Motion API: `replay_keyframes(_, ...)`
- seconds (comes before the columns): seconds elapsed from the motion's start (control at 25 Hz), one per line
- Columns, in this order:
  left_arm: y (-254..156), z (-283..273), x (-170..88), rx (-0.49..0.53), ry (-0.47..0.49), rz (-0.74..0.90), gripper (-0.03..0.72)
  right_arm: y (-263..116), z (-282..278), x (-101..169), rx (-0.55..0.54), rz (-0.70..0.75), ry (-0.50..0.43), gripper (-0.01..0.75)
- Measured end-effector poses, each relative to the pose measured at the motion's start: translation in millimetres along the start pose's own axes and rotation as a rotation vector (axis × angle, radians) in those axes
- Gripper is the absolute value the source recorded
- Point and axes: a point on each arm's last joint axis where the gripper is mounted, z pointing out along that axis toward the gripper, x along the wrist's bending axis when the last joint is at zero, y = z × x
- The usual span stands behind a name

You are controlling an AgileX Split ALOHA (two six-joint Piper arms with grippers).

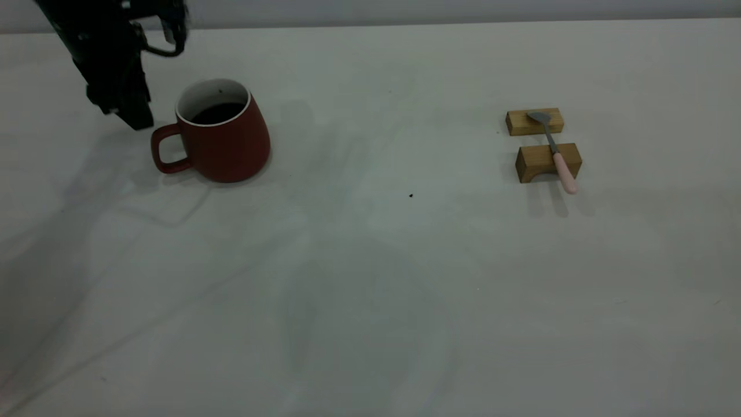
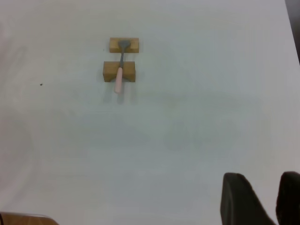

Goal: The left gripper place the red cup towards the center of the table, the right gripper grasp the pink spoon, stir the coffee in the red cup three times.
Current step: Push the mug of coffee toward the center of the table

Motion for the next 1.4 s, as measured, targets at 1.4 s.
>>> replay_keyframes(1.4,138,21,-66,-0.145,-0.033,0.185,0.447,0,0,0,0.000,0.000,0.000,0.237)
